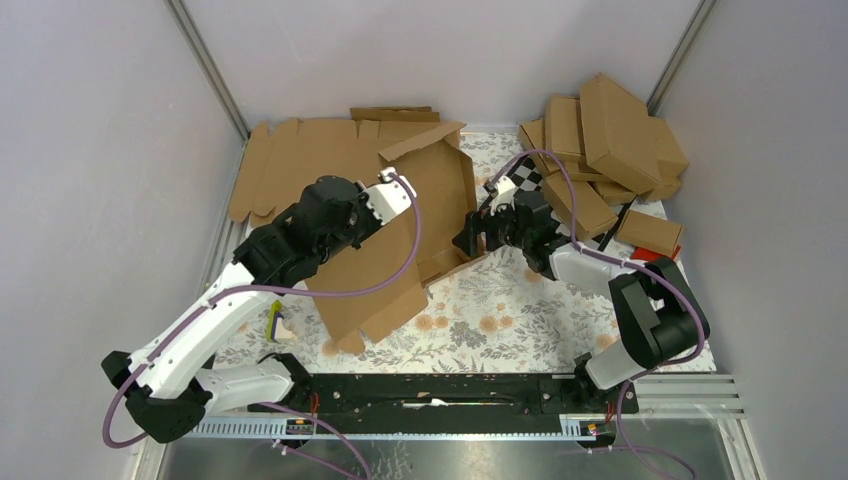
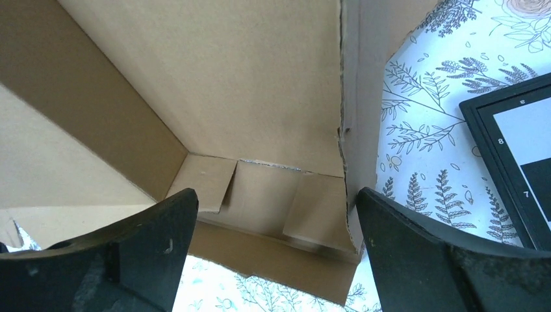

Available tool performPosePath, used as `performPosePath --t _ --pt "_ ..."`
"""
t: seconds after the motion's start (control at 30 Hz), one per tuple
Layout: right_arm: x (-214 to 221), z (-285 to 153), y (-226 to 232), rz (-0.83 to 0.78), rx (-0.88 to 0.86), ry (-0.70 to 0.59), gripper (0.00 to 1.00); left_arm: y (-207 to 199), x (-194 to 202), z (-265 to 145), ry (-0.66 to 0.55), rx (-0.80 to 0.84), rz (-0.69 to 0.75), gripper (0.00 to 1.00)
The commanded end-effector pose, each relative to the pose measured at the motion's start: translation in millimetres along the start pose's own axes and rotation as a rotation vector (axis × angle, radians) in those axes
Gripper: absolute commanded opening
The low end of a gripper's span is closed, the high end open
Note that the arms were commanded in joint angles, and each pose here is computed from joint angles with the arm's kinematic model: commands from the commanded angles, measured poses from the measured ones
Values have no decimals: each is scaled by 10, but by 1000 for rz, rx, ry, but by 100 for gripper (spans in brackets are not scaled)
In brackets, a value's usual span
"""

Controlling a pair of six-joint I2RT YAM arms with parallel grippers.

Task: Fold the paper box

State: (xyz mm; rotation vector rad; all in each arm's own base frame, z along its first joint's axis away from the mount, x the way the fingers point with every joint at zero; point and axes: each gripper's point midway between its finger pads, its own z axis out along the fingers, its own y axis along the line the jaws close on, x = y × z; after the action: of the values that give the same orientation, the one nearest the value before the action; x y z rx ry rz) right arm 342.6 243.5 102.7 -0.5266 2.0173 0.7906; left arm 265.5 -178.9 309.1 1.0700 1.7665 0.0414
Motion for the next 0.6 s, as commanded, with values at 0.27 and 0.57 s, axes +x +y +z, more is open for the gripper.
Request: performPosePath --t 0.27,0.57 --pt "202 -87 95 -51 -35 126 100 -25 -244 78 -85 -43 119 0" --pt "309 -151 197 -48 -50 139 100 -97 -342 -11 -179 -45 187 0"
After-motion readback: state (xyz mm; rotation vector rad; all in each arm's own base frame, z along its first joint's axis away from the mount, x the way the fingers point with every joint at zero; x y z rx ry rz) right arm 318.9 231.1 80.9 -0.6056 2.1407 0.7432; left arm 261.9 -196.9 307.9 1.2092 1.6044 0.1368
